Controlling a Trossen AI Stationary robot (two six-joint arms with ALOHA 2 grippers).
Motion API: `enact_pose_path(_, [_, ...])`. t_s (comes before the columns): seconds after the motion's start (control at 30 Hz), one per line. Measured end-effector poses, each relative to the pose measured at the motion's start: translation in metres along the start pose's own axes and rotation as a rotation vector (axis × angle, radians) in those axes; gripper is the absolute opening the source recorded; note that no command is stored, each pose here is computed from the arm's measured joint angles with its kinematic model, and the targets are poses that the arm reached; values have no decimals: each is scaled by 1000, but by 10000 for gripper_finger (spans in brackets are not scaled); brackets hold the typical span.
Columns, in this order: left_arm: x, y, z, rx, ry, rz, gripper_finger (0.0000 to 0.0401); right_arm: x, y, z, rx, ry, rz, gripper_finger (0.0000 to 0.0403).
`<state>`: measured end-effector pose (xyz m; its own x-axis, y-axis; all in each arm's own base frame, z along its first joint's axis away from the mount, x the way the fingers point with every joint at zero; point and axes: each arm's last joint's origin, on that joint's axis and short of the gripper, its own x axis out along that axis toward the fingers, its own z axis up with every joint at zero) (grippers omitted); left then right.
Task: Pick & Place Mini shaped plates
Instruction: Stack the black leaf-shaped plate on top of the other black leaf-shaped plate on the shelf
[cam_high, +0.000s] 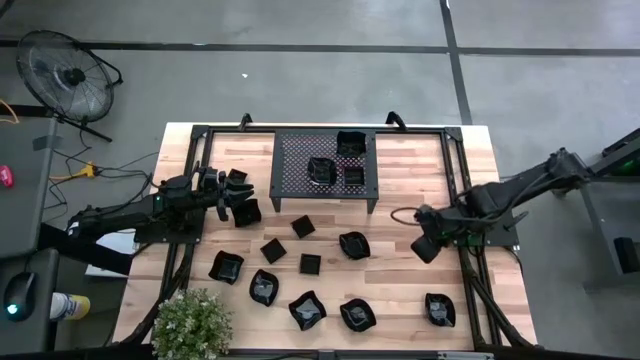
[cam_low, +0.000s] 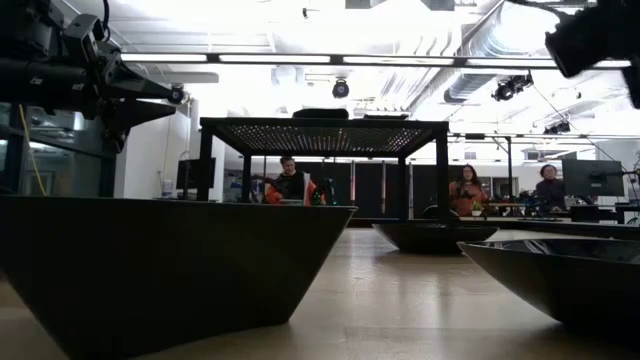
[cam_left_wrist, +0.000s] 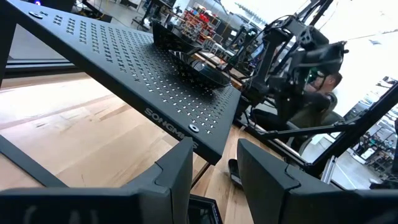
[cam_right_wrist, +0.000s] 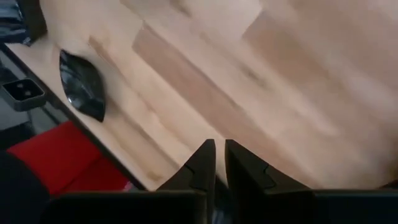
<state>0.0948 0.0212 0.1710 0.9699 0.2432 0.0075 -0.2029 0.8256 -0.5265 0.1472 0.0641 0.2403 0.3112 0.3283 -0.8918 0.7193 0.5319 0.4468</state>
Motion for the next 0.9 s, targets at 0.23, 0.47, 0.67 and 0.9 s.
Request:
enact_pose_path(0.23, [0, 0, 0, 0, 0, 0, 124, 30, 8, -7, 91, 101, 3, 31])
enact_pose_path(0.47, [0, 0, 0, 0, -1, 0, 124, 48, 17, -8, 111, 145, -19, 34])
enact_pose_path(0.67, [0, 0, 0, 0, -1, 0, 124, 58, 21, -16, 143, 165, -51, 44])
enact_pose_path(0.9, [0, 0, 0, 0, 0, 0, 124, 66, 29, -30, 157, 143, -22, 56])
